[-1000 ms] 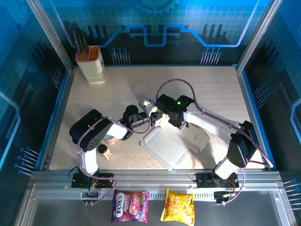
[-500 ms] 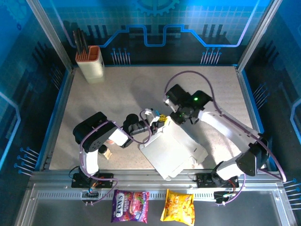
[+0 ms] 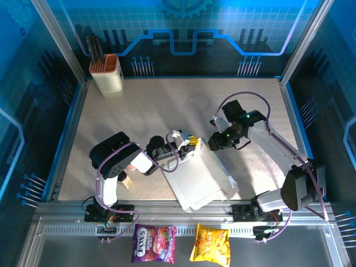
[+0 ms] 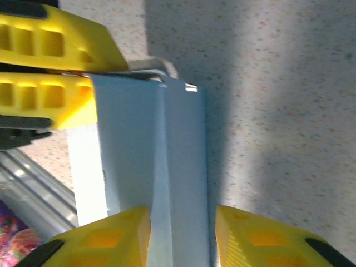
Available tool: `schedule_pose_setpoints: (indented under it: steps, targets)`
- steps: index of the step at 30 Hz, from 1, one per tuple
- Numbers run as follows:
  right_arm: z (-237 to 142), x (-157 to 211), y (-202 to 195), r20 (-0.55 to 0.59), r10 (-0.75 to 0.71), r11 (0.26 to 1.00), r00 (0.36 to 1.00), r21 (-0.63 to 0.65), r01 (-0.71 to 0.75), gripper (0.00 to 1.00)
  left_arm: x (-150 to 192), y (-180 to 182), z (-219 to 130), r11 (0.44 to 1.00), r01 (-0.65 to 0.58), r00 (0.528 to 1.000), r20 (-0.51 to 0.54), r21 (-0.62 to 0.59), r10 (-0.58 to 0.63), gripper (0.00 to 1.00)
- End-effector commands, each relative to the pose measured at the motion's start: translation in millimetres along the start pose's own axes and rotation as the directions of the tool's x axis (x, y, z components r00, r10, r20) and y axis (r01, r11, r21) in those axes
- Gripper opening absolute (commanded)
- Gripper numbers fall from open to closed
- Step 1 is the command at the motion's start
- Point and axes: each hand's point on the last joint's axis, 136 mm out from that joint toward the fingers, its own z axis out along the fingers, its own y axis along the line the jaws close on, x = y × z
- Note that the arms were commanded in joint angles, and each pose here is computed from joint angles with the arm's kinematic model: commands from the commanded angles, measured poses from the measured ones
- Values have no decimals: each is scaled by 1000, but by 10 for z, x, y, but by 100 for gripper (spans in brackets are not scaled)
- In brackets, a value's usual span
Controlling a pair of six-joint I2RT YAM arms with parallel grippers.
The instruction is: Fold the paper box
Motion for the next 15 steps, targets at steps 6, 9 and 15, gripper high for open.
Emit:
schedule_pose_setpoints:
  steps: [6, 9, 15]
  targets:
    - [78, -34, 115, 11, 20, 996, 1000, -89, -19, 32, 369, -96, -34, 999, 30, 994, -105, 22, -28, 18]
    - [115, -32, 118, 9, 19, 996, 1000, -86, -18, 31, 386, -97, -34, 999, 33, 994, -109, 22, -30, 23]
    - [196, -21, 118, -12, 8, 998, 1000, -61, -9, 28, 371, -91, -25, 999, 35, 994, -105, 20, -33, 24]
